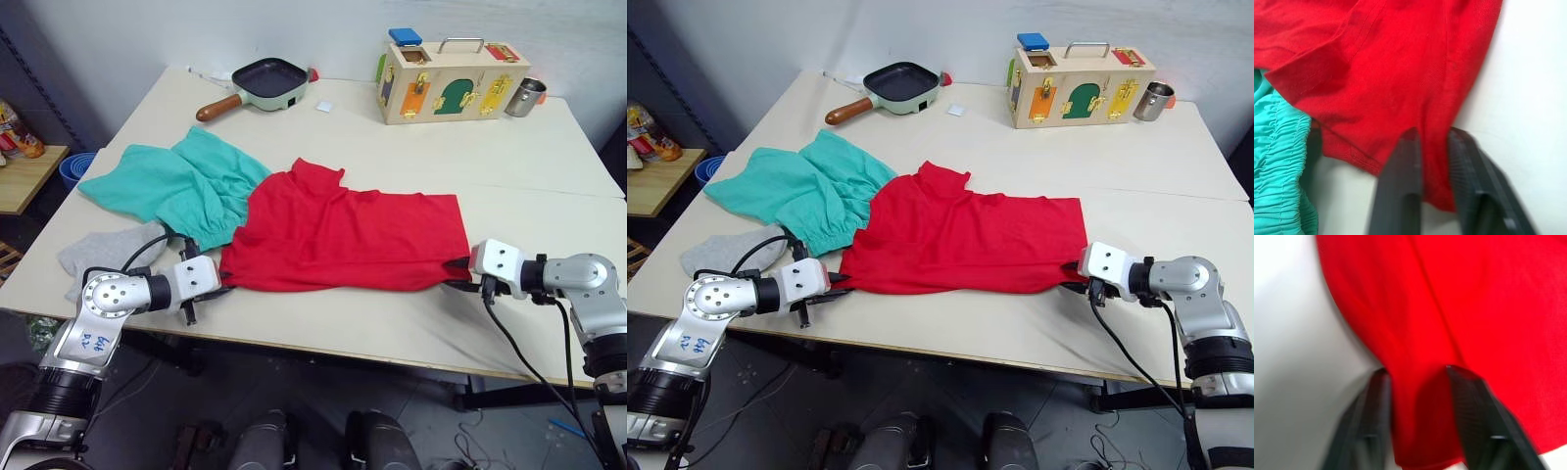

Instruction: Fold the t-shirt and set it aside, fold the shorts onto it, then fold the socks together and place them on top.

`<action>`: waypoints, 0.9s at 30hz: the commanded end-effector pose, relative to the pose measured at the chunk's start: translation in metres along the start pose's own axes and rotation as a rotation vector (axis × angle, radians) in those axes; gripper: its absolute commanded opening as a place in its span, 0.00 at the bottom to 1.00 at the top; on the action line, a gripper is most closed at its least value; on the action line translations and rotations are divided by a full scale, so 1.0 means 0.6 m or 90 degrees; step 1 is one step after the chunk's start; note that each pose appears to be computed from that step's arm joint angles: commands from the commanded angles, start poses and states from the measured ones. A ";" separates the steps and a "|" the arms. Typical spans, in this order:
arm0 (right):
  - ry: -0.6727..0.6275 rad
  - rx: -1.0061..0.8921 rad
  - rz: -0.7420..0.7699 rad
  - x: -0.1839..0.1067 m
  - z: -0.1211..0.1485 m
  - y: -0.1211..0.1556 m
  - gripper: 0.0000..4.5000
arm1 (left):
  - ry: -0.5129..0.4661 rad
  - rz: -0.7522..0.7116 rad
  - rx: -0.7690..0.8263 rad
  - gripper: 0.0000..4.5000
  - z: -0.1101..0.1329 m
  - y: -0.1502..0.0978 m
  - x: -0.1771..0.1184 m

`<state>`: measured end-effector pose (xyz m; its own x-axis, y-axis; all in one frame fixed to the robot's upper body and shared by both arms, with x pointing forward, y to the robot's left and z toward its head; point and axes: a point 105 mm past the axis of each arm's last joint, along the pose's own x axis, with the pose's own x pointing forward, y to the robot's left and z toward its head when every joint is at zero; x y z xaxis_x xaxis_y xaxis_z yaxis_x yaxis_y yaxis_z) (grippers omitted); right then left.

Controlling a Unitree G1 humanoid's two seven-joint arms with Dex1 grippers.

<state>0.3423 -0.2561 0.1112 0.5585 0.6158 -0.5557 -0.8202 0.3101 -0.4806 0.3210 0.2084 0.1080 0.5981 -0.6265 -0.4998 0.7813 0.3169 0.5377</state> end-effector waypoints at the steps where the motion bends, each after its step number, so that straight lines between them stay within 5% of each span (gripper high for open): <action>1: 0.067 0.083 0.036 -0.010 -0.050 0.019 0.00 | 0.034 -0.016 -0.025 0.00 -0.028 -0.006 0.002; 8: 0.090 0.138 0.077 -0.054 -0.059 0.025 0.00 | -0.034 -0.040 -0.022 0.00 0.005 -0.003 0.006; 15: 0.125 0.196 0.130 -0.105 -0.069 0.060 0.00 | -0.133 -0.145 0.011 0.00 0.065 -0.052 0.003; 27: 0.156 0.307 0.196 -0.161 -0.069 0.161 0.00 | -0.129 -0.241 0.022 0.00 0.068 -0.118 -0.013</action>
<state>0.2227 -0.3136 0.0938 0.2773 0.5694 -0.7738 -0.8879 0.4596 0.0200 0.2601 0.1636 0.0964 0.2430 -0.8162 -0.5241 0.9294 0.0413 0.3667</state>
